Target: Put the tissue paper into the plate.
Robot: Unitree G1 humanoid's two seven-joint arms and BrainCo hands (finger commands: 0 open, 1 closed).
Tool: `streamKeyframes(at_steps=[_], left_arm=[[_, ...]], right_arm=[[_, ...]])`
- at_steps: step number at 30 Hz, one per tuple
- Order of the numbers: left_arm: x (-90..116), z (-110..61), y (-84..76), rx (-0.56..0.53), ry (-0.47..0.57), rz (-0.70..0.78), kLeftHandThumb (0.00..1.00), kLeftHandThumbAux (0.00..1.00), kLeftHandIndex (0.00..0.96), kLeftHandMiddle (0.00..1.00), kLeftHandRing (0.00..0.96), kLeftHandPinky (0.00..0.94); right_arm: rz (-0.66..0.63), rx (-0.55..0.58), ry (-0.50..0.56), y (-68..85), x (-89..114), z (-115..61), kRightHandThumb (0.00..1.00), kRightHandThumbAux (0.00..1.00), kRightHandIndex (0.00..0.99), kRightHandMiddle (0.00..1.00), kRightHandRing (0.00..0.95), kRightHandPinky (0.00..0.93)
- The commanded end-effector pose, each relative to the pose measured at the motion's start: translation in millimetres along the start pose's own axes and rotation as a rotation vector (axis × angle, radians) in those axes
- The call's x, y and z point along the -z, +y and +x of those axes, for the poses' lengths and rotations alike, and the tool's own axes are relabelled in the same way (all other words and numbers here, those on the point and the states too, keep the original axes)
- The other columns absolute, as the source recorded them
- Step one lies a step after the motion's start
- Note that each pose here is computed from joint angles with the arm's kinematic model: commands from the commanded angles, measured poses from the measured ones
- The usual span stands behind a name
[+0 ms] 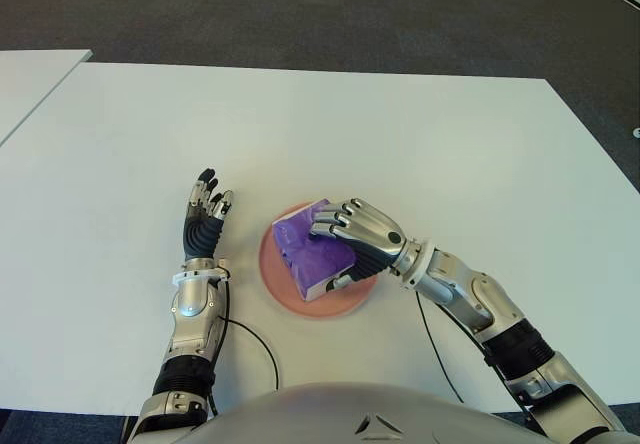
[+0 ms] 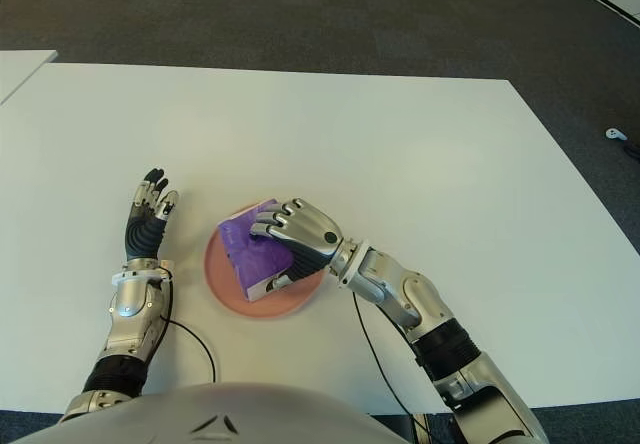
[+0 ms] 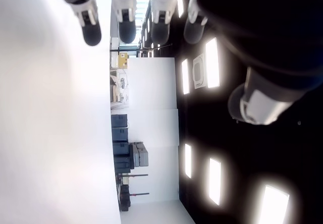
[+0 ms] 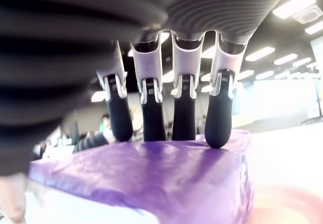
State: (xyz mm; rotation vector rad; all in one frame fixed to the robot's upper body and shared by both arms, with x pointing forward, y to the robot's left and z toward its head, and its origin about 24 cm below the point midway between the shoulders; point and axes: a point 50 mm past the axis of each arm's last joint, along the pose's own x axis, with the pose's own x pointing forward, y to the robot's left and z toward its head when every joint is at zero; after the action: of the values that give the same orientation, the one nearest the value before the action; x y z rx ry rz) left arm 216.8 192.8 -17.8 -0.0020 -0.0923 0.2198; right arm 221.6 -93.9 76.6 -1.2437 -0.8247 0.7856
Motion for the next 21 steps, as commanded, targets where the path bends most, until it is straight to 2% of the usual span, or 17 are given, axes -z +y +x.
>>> streamKeyframes(at_steps=[1,9,16,21], left_arm=[[26,-26.4,5.3,-0.003,0.144,0.016,0.000,0.521,0.000,0.000,0.000,0.000],[26,-24.5,6.8,-0.007,0.145,0.016,0.000,0.528,0.000,0.000,0.000,0.000],[27,-21.2,7.1,-0.011,0.149,0.018,0.000,0.521,0.000,0.000,0.000,0.000],[24,-19.8,4.8,-0.010,0.135,0.019,0.000,0.519,0.000,0.000,0.000,0.000]], right_arm=[[-0.004,-0.034,-0.005,-4.1,2,-2.9,0.147,0.413,0.022,0.030,0.024,0.016],[0.042,0.051,-0.006,-18.6,4,-5.9,0.133,0.269,0.001,0.001,0.001,0.000],[0.055,0.205,0.045,-64.7,12,-0.7,0.149,0.210,0.000,0.000,0.000,0.000],[0.140,0.288,0.107,-84.9,21,-3.8,0.163,0.192,0.000,0.000,0.000,0.000]])
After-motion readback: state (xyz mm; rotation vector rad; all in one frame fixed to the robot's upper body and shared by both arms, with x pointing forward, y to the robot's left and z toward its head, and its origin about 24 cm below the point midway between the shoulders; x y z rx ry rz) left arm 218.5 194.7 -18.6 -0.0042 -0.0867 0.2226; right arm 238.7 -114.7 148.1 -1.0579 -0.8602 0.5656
